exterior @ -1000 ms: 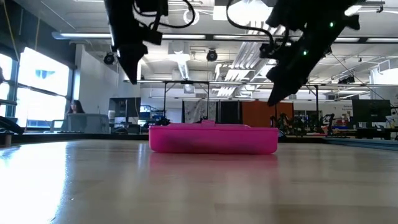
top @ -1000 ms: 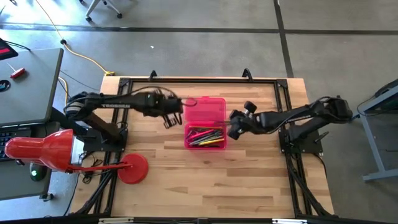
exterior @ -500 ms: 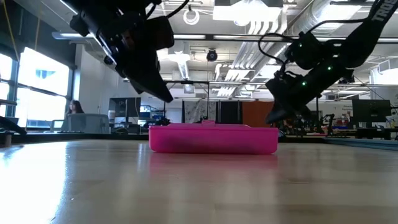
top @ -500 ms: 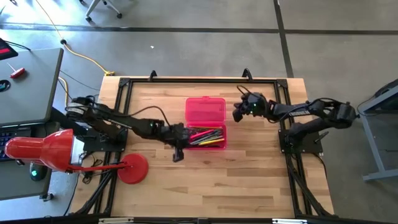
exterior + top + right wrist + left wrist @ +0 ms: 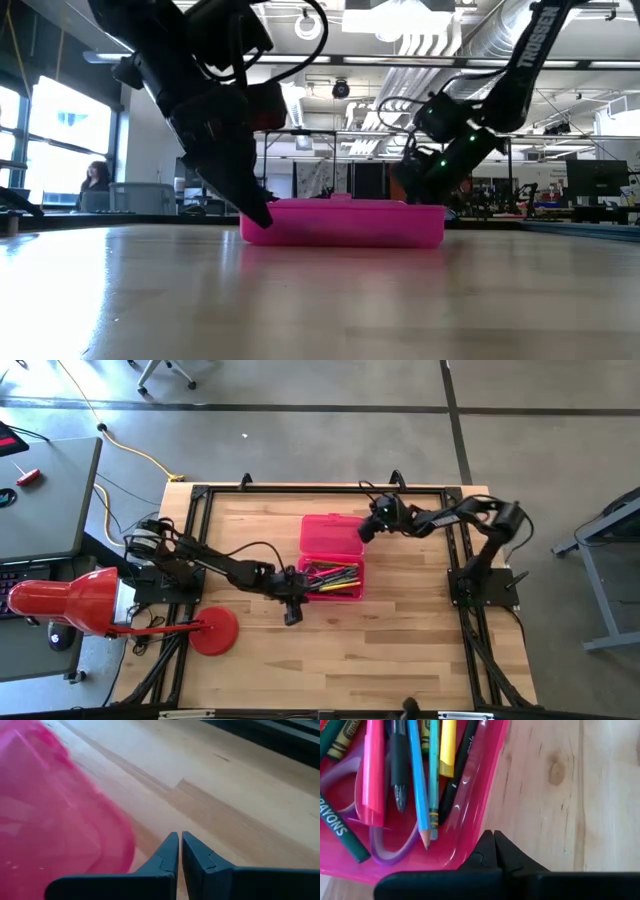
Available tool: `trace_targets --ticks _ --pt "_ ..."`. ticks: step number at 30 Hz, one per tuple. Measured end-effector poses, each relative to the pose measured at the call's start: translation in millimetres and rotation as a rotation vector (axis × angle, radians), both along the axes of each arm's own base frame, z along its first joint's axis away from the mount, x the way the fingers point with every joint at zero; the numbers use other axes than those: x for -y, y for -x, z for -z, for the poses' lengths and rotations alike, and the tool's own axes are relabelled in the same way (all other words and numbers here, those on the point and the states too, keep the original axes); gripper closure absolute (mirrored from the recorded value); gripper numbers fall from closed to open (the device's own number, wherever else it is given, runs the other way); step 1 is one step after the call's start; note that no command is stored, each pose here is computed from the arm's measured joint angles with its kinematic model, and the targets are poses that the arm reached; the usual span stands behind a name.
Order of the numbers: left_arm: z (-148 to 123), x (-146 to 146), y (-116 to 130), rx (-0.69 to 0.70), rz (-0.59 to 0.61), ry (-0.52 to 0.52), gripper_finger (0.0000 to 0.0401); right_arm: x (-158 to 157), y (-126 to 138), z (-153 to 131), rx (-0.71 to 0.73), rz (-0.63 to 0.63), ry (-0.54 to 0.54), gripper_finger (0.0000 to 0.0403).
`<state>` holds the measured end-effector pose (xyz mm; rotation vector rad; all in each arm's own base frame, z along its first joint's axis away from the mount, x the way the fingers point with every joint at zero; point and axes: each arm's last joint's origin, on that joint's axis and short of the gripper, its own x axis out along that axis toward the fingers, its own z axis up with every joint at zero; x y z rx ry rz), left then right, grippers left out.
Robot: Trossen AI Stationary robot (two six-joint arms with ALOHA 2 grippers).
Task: Pick & place school supplies into a supply box
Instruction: Close the pink supply box
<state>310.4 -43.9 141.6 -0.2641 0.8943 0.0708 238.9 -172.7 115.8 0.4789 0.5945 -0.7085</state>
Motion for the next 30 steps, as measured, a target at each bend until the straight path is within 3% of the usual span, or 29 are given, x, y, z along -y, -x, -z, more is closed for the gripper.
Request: trace_targets --ticks 7,15,30 --pt "0.3 -1.8 0.3 0.000 -0.028 -0.048 0.0382 19.8 -11.3 9.4 0.034 -0.097 -0.074 0.0402" --pt "2.0 -3.5 2.5 -0.028 -0.059 -0.081 0.0385 15.2 -10.9 -1.6 0.118 -0.272 -0.093 0.0403" --pt "5.7 -6.5 8.4 -0.091 -0.124 -0.144 0.0380 -1.3 -29.6 -18.7 0.299 -0.595 0.000 0.0403"
